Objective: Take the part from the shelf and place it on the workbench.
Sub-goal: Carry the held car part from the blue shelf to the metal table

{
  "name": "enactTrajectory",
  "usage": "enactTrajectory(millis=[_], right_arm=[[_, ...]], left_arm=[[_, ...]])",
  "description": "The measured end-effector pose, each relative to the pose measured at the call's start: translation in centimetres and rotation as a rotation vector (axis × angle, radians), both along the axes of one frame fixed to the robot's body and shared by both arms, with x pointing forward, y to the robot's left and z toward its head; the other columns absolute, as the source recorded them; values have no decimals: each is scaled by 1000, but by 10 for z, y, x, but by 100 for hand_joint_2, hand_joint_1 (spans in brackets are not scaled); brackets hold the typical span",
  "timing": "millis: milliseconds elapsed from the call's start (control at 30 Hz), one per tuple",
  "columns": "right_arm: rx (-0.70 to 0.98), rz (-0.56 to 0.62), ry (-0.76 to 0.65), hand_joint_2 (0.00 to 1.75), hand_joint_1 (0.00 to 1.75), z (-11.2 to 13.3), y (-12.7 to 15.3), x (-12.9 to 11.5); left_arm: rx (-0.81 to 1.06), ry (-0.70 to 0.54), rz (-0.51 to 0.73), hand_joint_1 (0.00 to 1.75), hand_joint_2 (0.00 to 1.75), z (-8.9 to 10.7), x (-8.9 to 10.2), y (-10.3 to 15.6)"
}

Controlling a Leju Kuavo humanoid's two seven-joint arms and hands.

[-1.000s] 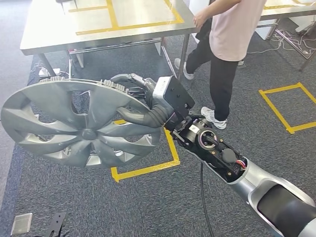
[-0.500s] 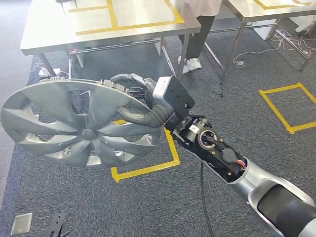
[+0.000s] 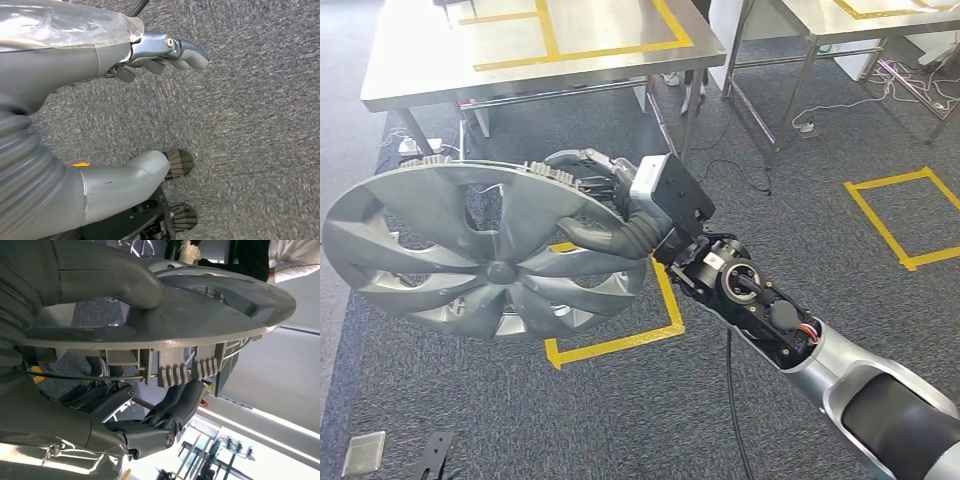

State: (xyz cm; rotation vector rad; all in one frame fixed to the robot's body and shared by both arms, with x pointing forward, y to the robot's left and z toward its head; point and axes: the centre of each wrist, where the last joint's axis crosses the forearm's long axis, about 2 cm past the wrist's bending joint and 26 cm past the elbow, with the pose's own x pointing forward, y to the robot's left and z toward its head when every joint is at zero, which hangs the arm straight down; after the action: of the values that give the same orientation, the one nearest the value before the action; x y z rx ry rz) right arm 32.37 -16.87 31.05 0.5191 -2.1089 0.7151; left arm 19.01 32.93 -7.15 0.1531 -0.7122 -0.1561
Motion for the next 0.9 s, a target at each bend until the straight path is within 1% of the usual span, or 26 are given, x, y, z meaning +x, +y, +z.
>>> enactTrajectory(millis=[400,567,900], right_arm=[[7,0,-15,175,175,5,-2,-2],[3,-7,-5,175,175,2,-5,-2],[3,-10,-19,175,175,5,-7,-3]], left_arm=[[3,-6,-5,0,175,2,3,3],[-1,-5,-7,0,175,2,3,2],[-4,-9,-8,0,175,3,6,0]])
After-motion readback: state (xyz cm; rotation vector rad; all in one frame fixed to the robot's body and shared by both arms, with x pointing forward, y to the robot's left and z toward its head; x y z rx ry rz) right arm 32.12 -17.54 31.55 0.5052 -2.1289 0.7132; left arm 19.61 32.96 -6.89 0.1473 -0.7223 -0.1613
